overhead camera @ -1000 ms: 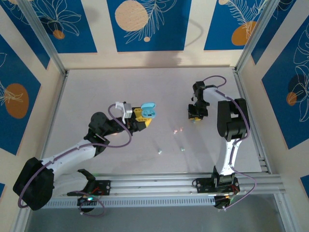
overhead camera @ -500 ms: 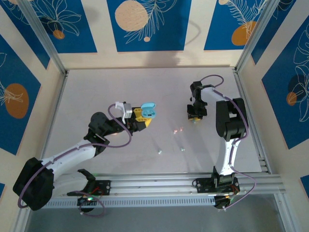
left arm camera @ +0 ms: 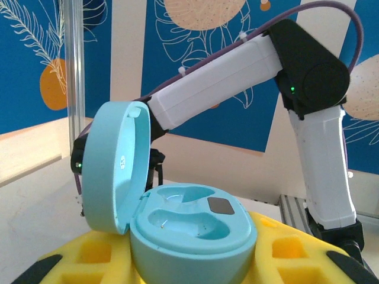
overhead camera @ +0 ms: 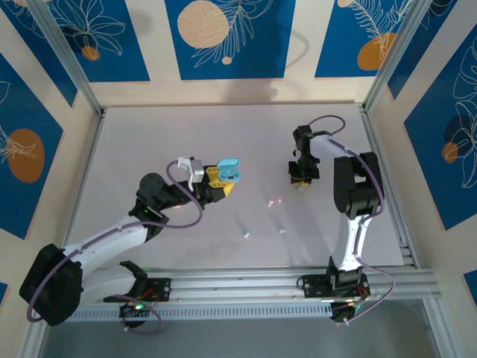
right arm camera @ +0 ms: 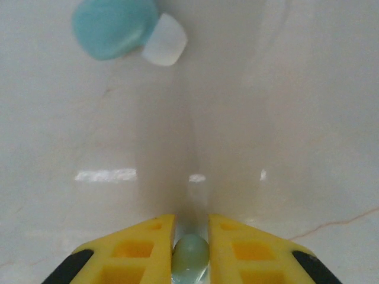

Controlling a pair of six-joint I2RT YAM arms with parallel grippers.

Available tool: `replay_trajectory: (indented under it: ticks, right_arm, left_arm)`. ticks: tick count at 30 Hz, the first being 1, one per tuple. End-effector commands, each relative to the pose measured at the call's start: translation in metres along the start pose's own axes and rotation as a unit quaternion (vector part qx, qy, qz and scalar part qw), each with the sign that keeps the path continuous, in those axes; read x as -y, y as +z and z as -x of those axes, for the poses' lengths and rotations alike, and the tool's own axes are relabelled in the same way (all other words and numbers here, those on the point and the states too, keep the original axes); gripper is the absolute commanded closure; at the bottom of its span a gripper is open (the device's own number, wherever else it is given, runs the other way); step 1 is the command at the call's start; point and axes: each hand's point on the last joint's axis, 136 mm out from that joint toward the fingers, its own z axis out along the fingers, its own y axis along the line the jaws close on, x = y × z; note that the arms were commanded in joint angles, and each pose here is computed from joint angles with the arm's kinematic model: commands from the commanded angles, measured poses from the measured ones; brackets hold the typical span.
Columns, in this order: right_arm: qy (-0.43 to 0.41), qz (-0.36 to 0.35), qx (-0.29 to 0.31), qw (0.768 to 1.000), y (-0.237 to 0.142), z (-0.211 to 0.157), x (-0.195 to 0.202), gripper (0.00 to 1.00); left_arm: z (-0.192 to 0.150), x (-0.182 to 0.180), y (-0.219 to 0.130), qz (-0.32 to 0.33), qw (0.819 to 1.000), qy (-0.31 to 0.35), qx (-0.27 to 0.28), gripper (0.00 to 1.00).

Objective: Insert the wireless bluetooth earbuds into the charging case

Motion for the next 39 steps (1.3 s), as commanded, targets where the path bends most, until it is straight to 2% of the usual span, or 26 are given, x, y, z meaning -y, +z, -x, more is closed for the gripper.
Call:
replay_trajectory:
  ticks: [1,5,9,11,15,18,24,28,39]
  right_arm:
    - [0.008,0.077,0.046,0.996,-0.046,-0.003,-0.027,0.79]
    - [-0.007,0.237,0.091,0.967,-0.095,-0.013,-0.072,0.79]
    - [-0.044,0.403,0.085,0.91,-0.139,-0.033,-0.117,0.78]
    - [-0.06,0.463,0.074,0.881,-0.154,-0.042,-0.133,0.78]
    - [-0.08,0.544,0.049,0.834,-0.175,-0.056,-0.15,0.78]
    - [-0.089,0.576,0.039,0.811,-0.186,-0.06,-0.156,0.78]
    - [-0.095,0.606,0.027,0.789,-0.2,-0.062,-0.163,0.78]
    - [-0.095,0.603,0.032,0.791,-0.209,-0.064,-0.166,0.78]
    - [-0.141,0.573,0.118,0.799,-0.271,-0.091,-0.185,0.78]
  left_arm:
    - [0.002,0.003,-0.002,0.0,1.0,0.012,0.005,0.78]
    - [-0.002,0.0,0.0,0.004,1.0,0.012,0.0,0.78]
    - [-0.006,-0.003,0.0,0.01,1.0,0.015,-0.006,0.78]
    - [-0.008,-0.004,0.0,0.013,1.0,0.016,-0.008,0.78]
    - [-0.012,-0.005,-0.002,0.018,1.0,0.021,-0.013,0.78]
    - [-0.017,-0.006,-0.004,0.021,0.999,0.022,-0.021,0.78]
    - [-0.023,-0.008,-0.004,0.024,0.999,0.026,-0.031,0.78]
    - [-0.026,-0.009,-0.004,0.026,0.999,0.034,-0.033,0.78]
    - [-0.037,-0.025,0.005,0.039,0.997,0.059,-0.019,0.78]
